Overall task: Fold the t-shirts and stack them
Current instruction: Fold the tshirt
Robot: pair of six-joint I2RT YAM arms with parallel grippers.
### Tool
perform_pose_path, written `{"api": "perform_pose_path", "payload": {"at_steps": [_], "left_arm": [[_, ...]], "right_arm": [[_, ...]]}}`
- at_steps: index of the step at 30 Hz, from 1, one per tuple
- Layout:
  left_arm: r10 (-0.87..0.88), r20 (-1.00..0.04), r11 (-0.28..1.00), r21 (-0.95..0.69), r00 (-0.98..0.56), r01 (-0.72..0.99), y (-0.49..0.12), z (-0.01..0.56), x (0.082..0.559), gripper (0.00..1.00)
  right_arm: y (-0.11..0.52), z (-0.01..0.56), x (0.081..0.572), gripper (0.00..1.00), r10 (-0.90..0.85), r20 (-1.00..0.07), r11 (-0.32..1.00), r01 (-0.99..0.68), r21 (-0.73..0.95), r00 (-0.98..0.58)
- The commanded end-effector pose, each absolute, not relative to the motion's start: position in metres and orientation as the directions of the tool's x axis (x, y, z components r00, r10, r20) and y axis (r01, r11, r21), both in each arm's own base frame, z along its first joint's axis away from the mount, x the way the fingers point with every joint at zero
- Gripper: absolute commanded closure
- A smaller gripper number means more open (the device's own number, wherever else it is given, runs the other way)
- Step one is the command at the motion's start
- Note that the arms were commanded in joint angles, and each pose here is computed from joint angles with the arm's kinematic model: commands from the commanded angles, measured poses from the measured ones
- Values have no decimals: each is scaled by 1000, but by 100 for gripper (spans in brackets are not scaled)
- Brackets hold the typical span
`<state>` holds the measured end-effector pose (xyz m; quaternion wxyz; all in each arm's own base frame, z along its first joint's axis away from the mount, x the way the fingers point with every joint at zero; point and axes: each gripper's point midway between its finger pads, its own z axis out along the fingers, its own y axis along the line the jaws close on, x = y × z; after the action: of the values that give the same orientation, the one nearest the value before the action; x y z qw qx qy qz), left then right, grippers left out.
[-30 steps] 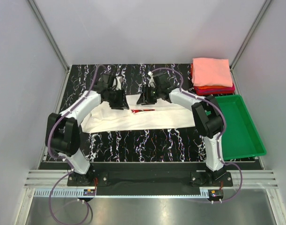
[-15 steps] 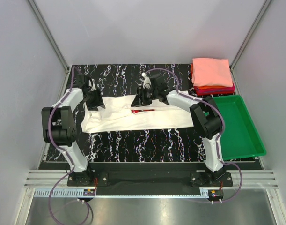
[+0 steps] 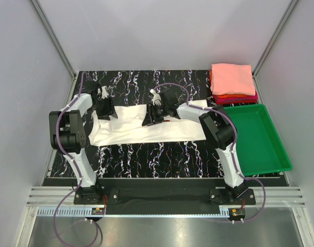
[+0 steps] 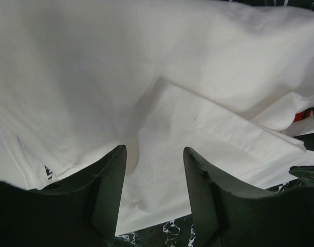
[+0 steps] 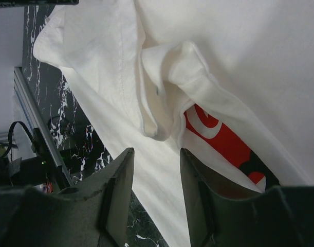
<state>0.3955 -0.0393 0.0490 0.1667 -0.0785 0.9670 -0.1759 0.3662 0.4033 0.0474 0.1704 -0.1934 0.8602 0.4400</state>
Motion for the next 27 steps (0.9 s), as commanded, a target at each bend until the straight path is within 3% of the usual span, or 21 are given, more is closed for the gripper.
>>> {"api": "perform_pose_path", "payload": {"at_steps": [1, 13, 27], "left_arm": [[-171, -367, 922, -388, -914, -17, -43, 66, 418, 47], [-152, -399, 907, -420, -904, 33, -48, 63, 437, 48], [-140, -400, 890, -451, -906, 61, -54, 51, 453, 59]], "right_arm": [[420, 67, 369, 52, -204, -541, 477, -565, 673, -816], [427, 74, 377, 53, -197, -560, 464, -580, 670, -804], [432, 75, 383, 62, -193, -560, 461, -578, 674, -806]]}}
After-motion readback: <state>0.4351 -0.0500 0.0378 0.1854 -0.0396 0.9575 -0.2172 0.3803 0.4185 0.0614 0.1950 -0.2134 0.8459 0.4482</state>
